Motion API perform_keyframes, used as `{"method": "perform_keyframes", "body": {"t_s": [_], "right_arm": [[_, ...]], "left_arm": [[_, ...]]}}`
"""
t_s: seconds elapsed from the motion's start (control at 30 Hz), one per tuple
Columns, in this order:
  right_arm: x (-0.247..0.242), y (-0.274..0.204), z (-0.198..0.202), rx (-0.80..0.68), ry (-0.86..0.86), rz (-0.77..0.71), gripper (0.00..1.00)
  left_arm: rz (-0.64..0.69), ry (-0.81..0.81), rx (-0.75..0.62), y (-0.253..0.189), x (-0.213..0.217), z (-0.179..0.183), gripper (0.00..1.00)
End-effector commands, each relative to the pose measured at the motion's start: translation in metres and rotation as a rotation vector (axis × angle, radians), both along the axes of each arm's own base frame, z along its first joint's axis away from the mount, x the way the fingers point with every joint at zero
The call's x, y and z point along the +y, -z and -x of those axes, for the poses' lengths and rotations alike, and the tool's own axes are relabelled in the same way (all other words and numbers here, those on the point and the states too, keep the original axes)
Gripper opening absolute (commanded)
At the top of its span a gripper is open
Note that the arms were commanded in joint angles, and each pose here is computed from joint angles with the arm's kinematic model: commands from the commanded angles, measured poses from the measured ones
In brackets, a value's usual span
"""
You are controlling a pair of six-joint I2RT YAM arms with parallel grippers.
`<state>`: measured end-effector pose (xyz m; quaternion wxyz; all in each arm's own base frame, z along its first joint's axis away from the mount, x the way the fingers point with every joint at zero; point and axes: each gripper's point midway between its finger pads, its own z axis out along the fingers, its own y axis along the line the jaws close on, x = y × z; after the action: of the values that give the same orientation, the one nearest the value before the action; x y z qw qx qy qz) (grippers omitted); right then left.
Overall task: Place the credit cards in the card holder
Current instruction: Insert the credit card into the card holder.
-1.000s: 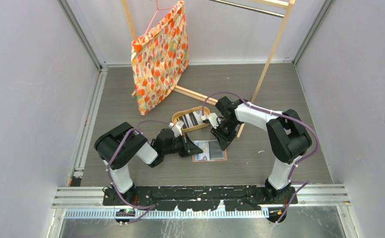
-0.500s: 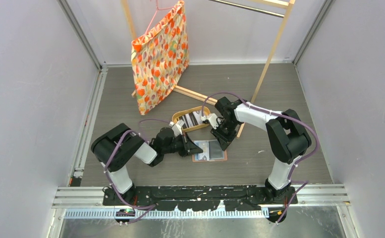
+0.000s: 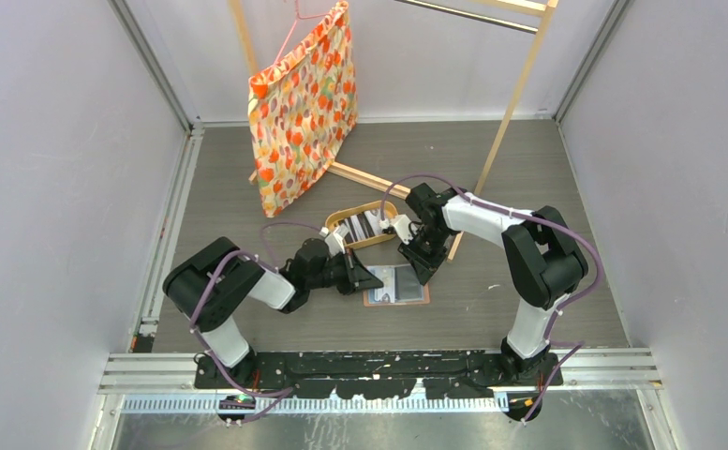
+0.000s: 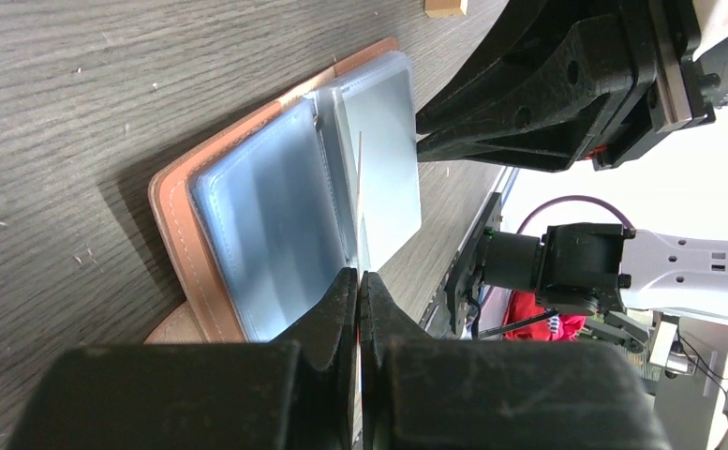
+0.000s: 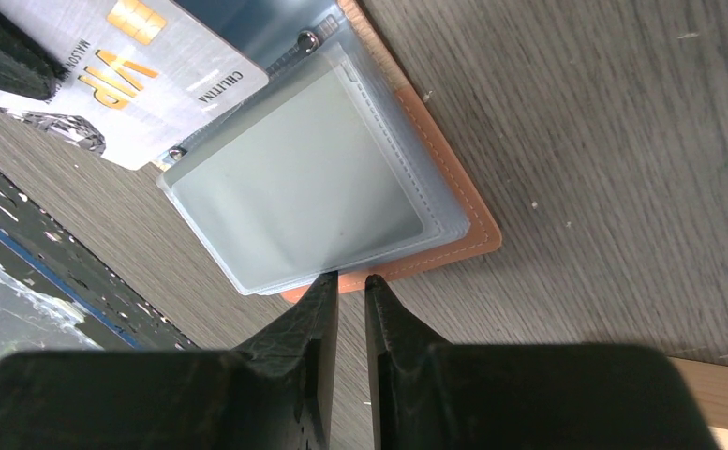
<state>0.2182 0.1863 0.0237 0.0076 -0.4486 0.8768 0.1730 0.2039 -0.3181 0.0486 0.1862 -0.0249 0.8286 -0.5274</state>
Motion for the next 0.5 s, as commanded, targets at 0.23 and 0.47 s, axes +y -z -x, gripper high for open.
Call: {"method": "perform_keyframes", "body": {"t_s": [0.23, 0.47], "right_arm": [[0.0056, -0.0006, -0.0081, -0.031, -0.016, -0.001, 0.21], [0.0061, -0.0010, -0.0080, -0.032, -0.018, -0.001, 0.21]], "left_arm": [[0.014, 0.027, -0.017, 0.0012, -0.0101, -0.0090, 0.01], [0.012, 0.025, -0.010, 0.0034, -0.0103, -0.0093, 0.01]]}}
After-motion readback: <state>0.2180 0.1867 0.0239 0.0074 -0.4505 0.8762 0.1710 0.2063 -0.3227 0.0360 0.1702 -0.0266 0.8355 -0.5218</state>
